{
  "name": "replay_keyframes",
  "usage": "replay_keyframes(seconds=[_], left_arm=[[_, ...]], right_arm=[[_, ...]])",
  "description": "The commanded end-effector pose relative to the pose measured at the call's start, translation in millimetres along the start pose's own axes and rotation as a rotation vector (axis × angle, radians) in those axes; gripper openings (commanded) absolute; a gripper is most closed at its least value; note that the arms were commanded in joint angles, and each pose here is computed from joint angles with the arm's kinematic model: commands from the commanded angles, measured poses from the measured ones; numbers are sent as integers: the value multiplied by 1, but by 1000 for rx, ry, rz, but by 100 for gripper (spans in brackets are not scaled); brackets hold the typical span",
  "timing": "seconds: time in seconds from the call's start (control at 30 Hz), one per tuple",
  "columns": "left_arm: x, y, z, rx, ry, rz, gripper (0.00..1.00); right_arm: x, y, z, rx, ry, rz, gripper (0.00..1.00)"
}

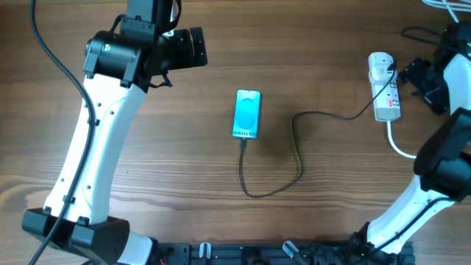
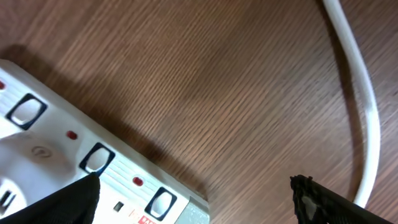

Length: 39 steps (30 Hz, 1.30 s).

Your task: Plug charger to phone and switch on socket

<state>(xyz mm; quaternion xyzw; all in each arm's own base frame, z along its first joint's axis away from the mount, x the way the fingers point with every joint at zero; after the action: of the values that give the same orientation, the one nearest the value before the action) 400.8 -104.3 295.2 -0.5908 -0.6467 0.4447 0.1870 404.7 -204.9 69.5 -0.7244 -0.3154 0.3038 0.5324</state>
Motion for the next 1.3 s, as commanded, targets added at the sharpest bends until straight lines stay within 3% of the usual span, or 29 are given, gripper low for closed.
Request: replay_keyframes(seconds=[0.0, 1.0, 1.27], left_arm=[[2, 2, 0, 0, 1, -12, 100], [2, 2, 0, 0, 1, -12, 100], [2, 2, 0, 0, 1, -12, 100]], right_arm=[[1, 19, 2, 33, 4, -5, 100], [21, 35, -7, 5, -16, -106, 100], [22, 50, 3, 57, -22, -99, 100]])
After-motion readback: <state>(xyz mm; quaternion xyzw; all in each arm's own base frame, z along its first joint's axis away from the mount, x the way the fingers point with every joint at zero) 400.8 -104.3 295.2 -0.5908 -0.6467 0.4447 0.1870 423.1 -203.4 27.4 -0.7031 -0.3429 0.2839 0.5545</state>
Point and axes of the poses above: each gripper's point midway between its finger pads, its own y axis out along the fingers, its own x axis along the line the jaws close on, z = x × y, the point moved 1 cm from there along -y, back along the fingers, and after that the axes turned 14 degrees about -y, right-handed, at the moved point
